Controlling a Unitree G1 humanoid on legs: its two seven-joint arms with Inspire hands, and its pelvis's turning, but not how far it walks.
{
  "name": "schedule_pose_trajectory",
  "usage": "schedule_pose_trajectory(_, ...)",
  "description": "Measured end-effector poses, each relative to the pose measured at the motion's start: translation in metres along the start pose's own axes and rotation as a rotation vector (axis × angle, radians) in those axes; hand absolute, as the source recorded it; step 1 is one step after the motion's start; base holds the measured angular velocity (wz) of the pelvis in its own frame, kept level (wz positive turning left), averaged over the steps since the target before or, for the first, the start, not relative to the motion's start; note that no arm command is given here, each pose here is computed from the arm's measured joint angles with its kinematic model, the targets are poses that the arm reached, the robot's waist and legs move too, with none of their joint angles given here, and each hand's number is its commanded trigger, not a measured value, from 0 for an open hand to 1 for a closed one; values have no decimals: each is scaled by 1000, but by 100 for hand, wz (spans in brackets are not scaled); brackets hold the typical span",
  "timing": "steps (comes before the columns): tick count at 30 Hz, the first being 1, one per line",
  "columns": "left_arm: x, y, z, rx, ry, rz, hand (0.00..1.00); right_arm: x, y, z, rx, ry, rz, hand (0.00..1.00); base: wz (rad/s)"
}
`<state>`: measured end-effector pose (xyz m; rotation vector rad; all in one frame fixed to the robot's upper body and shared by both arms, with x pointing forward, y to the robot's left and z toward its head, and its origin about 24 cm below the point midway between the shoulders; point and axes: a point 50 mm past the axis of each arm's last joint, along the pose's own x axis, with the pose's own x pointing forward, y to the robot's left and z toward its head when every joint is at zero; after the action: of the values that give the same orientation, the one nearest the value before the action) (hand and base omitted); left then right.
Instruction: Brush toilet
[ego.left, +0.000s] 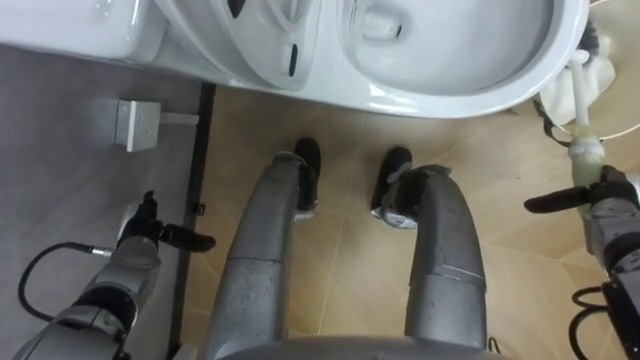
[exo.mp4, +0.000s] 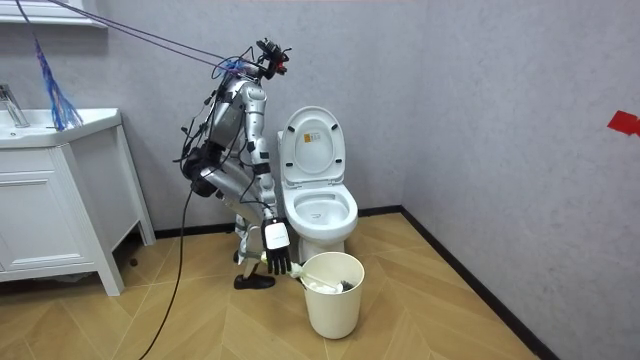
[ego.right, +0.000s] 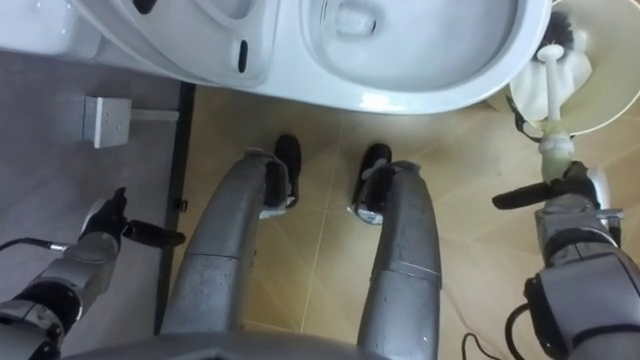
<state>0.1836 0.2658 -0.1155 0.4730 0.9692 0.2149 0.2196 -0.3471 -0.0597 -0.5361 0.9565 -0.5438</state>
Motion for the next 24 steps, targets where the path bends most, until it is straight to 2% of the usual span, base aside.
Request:
schedule_pose_trajectory(1,0,1,0,0,0,2,0,0,0,0,3,1,-1,28,0)
schedule_pose_trajectory(2,0,0,0,0,-1,2,0,0,0,0,5,1,-2,73,0)
schedule_pose_trajectory(3,0,1,0,0,-2,2,0,0,0,0,7,2,-2,100,0)
schedule_pose_trajectory(6,0,1,2,-2,-10,3,0,0,-1,1,21,3,-10,100,0)
schedule_pose_trajectory(14,-1,-1,15,-30,-65,1,0,1,-7,4,219,34,-29,100,0)
schedule_pose_trajectory(24,-4,-2,1,-41,-31,7,0,1,-6,2,376,73,-20,100,0)
